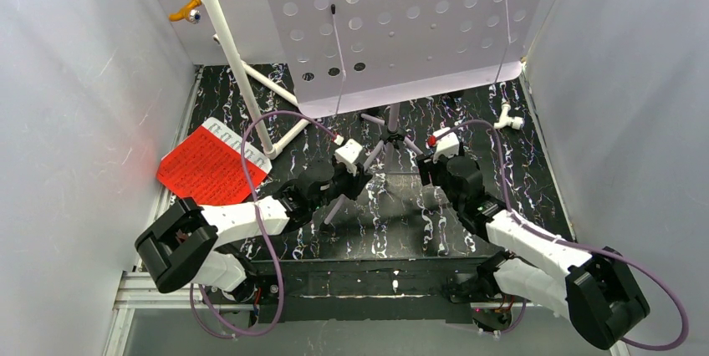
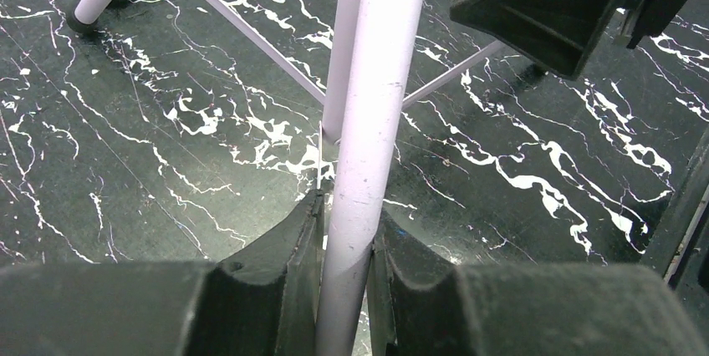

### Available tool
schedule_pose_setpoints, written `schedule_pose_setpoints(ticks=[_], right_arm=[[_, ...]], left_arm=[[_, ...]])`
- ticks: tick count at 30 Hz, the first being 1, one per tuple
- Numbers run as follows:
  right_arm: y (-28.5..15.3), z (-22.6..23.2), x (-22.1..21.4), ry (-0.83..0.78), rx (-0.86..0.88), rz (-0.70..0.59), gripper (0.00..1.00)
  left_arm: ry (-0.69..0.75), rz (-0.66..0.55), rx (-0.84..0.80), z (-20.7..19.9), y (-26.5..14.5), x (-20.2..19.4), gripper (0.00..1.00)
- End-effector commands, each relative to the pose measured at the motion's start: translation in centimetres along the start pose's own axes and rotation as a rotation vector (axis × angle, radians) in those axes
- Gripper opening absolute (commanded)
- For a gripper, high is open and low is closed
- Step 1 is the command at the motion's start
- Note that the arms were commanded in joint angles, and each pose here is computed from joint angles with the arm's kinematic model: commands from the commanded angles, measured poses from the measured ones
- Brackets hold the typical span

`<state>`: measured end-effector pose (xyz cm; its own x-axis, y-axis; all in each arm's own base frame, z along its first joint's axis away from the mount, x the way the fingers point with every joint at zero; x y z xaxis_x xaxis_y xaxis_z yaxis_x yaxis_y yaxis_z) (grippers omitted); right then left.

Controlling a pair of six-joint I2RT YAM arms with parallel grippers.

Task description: Set up the instrument practice props

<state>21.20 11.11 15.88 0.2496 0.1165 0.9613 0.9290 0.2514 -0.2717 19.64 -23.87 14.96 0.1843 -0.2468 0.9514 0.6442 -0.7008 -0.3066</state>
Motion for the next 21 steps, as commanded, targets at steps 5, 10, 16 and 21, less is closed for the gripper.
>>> schedule_pose_setpoints(ticks=[5,10,16,21], right_arm=[[-1.7,0.5,5.7,0.104,0.075,-0.016,0.97],[-3.0,2.2,8.4,0.049,0.169,-0.143,0.92],[-1.2,3.2,10.1,-0.015,0.191,-0.172,0.77],[-0.5,2.9,8.7,-0.053,0.164,-0.249,0.64]], left_arm=[[0.030,0.434,0.107,0.8,-3.1,-8.0,0.00],[0.028,0.435,0.084,0.5,-3.1,-8.0,0.00],[0.020,0.412,0.050,0.3,-3.3,-7.5,0.00],[0.010,0.370,-0.032,-0.3,-3.5,-6.7,0.00]])
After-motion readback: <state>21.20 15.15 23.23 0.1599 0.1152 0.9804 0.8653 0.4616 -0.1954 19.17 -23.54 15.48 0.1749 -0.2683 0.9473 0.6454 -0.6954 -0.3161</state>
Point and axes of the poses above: each gripper's point midway between its finger pads, its own y axis out along the fingers, its own z axis along the line the jaws close on, x = y × z, the point moved 10 cm from there along -y, back along the fingers, and after that the axes turned 9 degrees about y, right-handed, at the moved point
